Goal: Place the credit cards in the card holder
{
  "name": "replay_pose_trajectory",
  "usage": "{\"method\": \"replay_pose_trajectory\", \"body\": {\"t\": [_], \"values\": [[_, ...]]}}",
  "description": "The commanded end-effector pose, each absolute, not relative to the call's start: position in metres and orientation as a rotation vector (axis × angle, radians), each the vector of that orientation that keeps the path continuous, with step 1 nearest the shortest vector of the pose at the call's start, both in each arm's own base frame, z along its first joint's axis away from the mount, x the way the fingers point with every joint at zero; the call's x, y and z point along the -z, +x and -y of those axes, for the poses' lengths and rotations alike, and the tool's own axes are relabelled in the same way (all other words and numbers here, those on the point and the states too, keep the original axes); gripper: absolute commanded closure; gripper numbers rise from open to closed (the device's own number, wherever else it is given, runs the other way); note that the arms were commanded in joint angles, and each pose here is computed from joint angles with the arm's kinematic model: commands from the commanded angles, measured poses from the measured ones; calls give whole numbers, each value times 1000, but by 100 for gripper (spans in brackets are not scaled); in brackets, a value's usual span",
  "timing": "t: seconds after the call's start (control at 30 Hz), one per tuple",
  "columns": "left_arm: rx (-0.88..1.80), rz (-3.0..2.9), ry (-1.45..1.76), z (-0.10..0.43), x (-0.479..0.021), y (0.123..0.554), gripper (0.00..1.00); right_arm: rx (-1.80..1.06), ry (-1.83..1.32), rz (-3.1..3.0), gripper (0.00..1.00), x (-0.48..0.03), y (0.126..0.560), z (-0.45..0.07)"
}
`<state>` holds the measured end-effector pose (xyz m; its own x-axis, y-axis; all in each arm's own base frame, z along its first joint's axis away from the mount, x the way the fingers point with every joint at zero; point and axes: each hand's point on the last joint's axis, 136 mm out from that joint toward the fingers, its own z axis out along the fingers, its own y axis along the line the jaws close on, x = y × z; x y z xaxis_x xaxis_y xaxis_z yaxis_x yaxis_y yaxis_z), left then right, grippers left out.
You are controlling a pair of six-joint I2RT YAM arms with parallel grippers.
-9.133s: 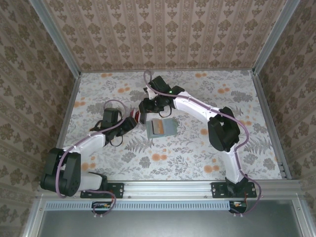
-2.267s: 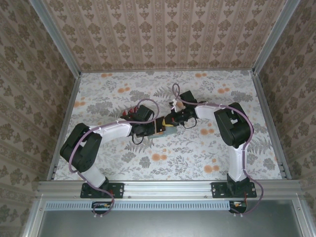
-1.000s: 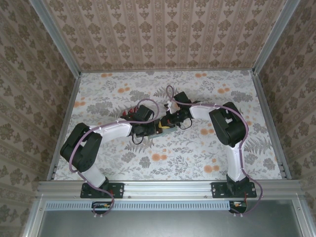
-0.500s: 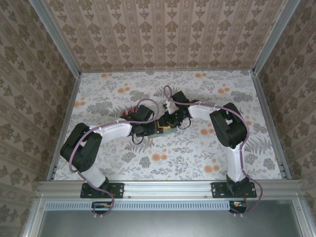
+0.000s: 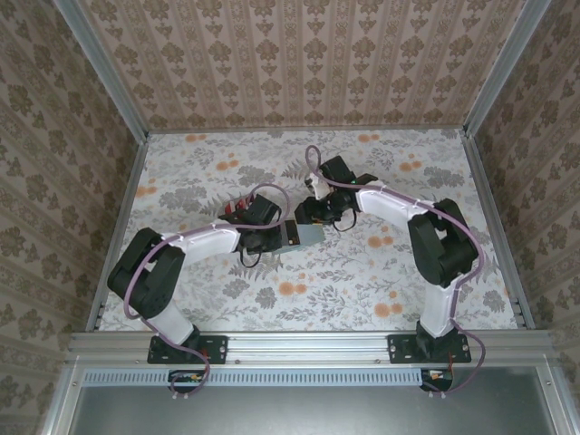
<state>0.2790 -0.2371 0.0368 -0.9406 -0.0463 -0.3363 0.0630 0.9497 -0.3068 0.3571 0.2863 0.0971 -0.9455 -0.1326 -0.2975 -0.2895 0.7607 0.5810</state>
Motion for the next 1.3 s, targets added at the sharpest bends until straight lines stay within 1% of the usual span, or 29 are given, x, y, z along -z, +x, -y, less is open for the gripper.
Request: {"method": "replay_pose_trajectory", "body": {"t": [0.0,0.2,0.37,0.43,0.5,0.6,0.73,1.03,1.27], "values": [[439,-2729,52,233,-53,280,96,-806,-335,-2695,53,-107,354,-265],[477,-2665,75,234,-75,282,85,-609,-302,-2645,52,-112,361,-233],[515,-2611,66,230,-87,278,73,-458,-320,-2641,51,-106,365,-213],[528,-2592,59,226,-89,274,71,-414,-327,-2641,51,-104,367,-208],[540,-2571,46,221,-90,271,67,-389,-335,-2641,50,-105,369,-206],[553,-2536,36,216,-92,267,64,-367,-353,-2642,49,-104,371,-204],[560,-2536,25,211,-89,262,61,-392,-385,-2667,48,-95,374,-212],[599,-2554,21,213,-81,255,61,-402,-442,-2727,48,-61,383,-238],[596,-2579,19,212,-72,252,61,-371,-461,-2748,48,-51,386,-239]]}}
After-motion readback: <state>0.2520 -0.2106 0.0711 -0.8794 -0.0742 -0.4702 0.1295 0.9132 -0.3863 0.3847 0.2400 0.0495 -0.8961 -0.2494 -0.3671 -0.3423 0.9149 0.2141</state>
